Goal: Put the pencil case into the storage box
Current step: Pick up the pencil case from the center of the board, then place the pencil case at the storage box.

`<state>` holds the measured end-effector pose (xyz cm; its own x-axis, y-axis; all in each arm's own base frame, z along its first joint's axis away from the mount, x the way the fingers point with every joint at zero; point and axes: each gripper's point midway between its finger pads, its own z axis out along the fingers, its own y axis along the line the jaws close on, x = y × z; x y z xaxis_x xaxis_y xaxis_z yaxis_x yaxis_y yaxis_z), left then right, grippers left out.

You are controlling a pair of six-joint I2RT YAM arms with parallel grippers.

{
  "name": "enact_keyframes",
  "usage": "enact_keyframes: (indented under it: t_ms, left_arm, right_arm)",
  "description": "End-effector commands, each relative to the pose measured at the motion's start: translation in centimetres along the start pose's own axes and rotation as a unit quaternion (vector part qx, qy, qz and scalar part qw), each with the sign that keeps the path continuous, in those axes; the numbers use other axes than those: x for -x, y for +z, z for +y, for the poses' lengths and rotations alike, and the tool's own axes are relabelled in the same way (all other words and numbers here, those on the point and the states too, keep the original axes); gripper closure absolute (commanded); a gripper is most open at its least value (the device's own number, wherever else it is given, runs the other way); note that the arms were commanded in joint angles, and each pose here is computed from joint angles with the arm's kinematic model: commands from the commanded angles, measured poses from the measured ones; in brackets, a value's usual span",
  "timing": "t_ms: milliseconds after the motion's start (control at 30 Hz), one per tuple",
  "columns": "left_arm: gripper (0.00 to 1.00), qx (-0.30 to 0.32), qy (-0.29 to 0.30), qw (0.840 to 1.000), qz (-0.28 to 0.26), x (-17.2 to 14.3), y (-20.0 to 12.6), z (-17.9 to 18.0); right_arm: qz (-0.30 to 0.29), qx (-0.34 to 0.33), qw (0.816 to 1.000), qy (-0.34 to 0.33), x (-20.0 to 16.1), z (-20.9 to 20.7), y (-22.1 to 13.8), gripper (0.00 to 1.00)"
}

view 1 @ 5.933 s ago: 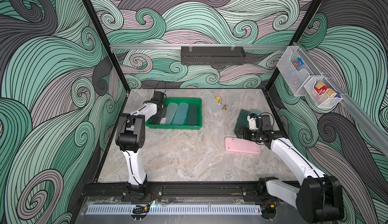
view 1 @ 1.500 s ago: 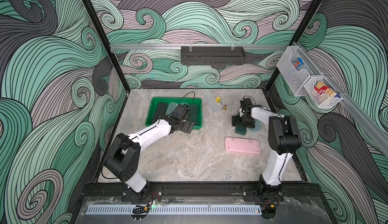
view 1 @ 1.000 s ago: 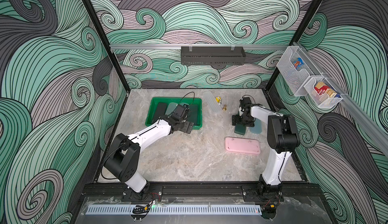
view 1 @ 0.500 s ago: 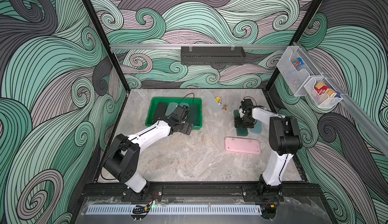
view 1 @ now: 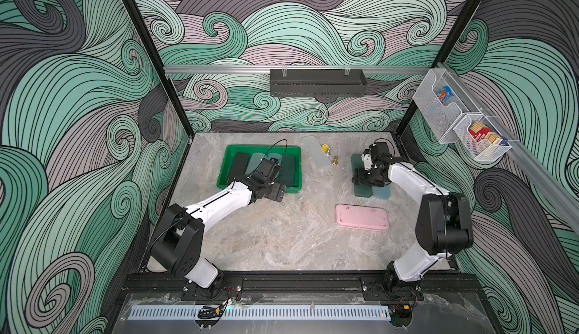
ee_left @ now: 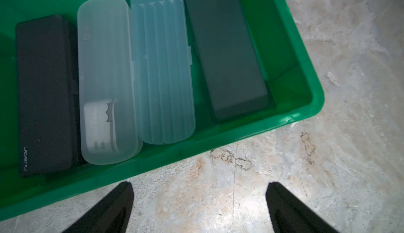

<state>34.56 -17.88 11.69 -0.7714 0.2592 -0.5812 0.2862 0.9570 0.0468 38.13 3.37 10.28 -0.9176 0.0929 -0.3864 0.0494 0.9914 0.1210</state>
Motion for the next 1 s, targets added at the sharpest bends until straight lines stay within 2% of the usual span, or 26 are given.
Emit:
enact_keyframes:
  t_ms: [0,167,333,367,567,800,967]
  left_arm:
    - [0.01,0.012,-0.053,0.998,-0.005,0.1,-1.1,1.7]
    - [0.01,0.04,-0.139,0.989,0.005,-0.4,-1.5,4.9]
    - [0.01,0.059,-0.168,0.984,0.013,-1.6,-1.4,6.6]
    - [0.01,0.056,-0.175,0.983,0.0,-1.4,-2.2,6.8]
    - [0.01,0.057,-0.187,0.981,0.002,-2.7,-2.0,7.2]
    - [0.01,0.065,-0.184,0.981,0.015,-4.1,-1.2,7.5]
    - [0.01,0.064,-0.181,0.981,0.019,-4.6,-0.9,7.5]
  right_arm:
    - [-0.023,0.047,0.999,0.009,0.4,3.0,-2.7,0.45]
    - [-0.047,0.092,0.995,-0.008,1.2,9.2,-5.0,0.45]
    - [-0.049,0.122,0.99,-0.05,2.5,17.2,-4.8,0.45]
    - [-0.047,0.127,0.989,-0.059,2.7,18.9,-4.4,0.45]
    - [-0.045,0.15,0.984,-0.085,4.0,26.5,-2.0,0.46]
    - [-0.032,0.152,0.984,-0.082,4.3,31.0,2.3,0.46]
    - [-0.031,0.132,0.989,-0.066,4.7,31.5,5.1,0.45]
